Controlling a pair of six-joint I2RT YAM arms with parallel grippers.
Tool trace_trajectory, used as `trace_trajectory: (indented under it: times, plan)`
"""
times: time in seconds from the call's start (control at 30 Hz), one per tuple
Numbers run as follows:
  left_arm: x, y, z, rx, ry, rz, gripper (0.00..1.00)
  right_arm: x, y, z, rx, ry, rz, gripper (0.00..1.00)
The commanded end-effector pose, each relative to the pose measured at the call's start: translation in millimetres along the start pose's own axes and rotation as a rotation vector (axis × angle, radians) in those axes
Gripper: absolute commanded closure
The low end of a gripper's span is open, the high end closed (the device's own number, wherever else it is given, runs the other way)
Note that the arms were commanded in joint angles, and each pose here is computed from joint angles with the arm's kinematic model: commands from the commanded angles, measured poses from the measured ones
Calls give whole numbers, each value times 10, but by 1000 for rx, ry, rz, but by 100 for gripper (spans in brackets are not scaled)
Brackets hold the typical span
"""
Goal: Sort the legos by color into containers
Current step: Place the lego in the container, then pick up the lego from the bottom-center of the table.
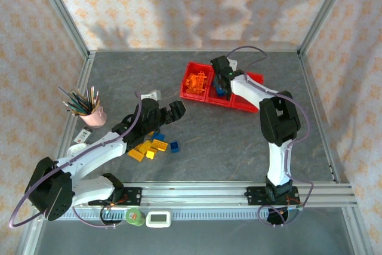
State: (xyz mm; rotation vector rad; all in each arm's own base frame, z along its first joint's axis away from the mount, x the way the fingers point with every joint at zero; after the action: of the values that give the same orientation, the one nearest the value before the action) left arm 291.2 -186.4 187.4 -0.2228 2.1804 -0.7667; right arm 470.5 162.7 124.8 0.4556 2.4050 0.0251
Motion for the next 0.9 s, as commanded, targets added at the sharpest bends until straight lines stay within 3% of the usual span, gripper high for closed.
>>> trace_trajectory:
  times: [0.0, 0.2, 0.5, 0.87]
  plan:
    - [-151, -136, -39, 24, -47, 24, 1, -148, 26, -273, -36, -39, 0, 47]
    - [-193, -78, -147, -11, -78, 29, 1, 17, 295, -664, -155, -33, -53, 44]
    - [-170, 190, -459, -109, -123, 15, 1, 623, 638, -1108, -374, 94, -149, 36]
    - [-3, 485, -763, -182, -109, -23, 1, 1686, 843, -1462, -395, 234, -261, 28]
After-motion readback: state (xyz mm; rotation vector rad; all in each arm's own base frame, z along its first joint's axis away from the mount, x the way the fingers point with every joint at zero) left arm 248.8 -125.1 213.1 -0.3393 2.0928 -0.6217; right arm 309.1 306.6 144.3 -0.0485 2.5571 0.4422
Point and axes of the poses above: each hand's point on the last joint's axis, 136 mm out from that joint toward the fingers, its own z axis out along the fingers, its own y axis along the line the jaws close on, x = y × z, the point moved 3 cm from there along -z, back along the fingers, and after that the axes turned 8 degrees about z, right-handed, at the moved point
